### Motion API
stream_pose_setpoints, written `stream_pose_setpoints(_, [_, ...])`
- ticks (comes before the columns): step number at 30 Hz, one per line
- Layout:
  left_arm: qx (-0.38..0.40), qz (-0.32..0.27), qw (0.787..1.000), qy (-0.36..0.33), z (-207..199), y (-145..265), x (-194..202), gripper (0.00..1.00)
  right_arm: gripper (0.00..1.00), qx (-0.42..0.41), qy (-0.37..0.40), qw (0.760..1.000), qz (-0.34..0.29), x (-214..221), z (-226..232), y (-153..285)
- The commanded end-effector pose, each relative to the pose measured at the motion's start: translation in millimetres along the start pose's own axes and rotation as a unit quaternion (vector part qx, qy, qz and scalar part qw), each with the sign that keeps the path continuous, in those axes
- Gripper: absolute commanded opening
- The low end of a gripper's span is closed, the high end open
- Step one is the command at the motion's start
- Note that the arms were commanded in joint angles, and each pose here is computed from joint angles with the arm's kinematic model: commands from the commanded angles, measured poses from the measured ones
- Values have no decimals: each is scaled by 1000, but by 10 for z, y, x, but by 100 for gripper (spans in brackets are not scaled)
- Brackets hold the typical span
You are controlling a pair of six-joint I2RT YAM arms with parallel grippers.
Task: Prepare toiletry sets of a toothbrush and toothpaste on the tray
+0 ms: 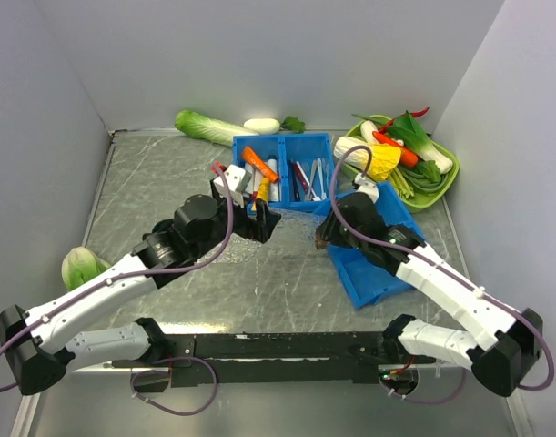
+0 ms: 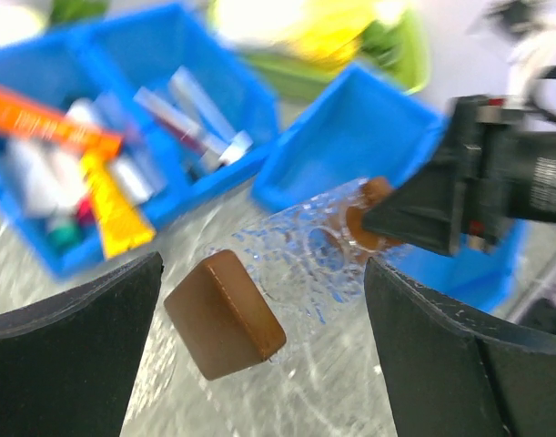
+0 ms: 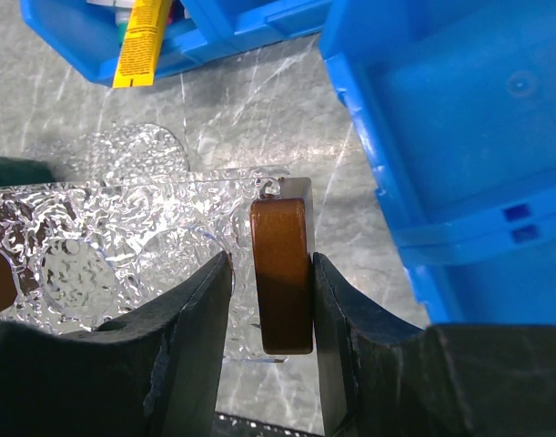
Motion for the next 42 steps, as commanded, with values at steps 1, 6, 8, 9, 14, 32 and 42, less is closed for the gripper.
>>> stream_pose_setpoints(1, [-98,39,994,28,155,-38,123,97,0,-22,-39,996,-72,-225,317,-30])
stream_pose_setpoints(6, [-152,82,985,19,310,-101,307,94,0,-10,-18,998,-63,-176,485,-132])
stream_pose_setpoints(8, [-162,90,982,20,371,-120,358,86,0,-7,-10,998,-61,-155,546,-151])
stream_pose_setpoints(9, [-169,96,981,21,396,-146,400,84,0,-6,-7,998,-61,-161,563,-149])
stream_pose_setpoints(14, [-174,118,977,38,468,-199,456,69,0,9,7,997,-70,-154,615,-137])
stream_pose_setpoints(32, [-206,151,966,49,595,-339,566,1,0,-8,36,998,-51,0,801,-206])
stream_pose_setpoints(42, [-222,202,952,55,932,-351,517,1,33,-60,42,997,-10,211,961,-365])
Point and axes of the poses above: each gripper's point midway between its finger pads, its own y axis back along the fingers, its own z axis along the line the jaws close on, x = y × z, the point moved 10 cm from there along y, back along the fingers, and after that the axes turned 10 degrees about y, right-handed, at the moved point
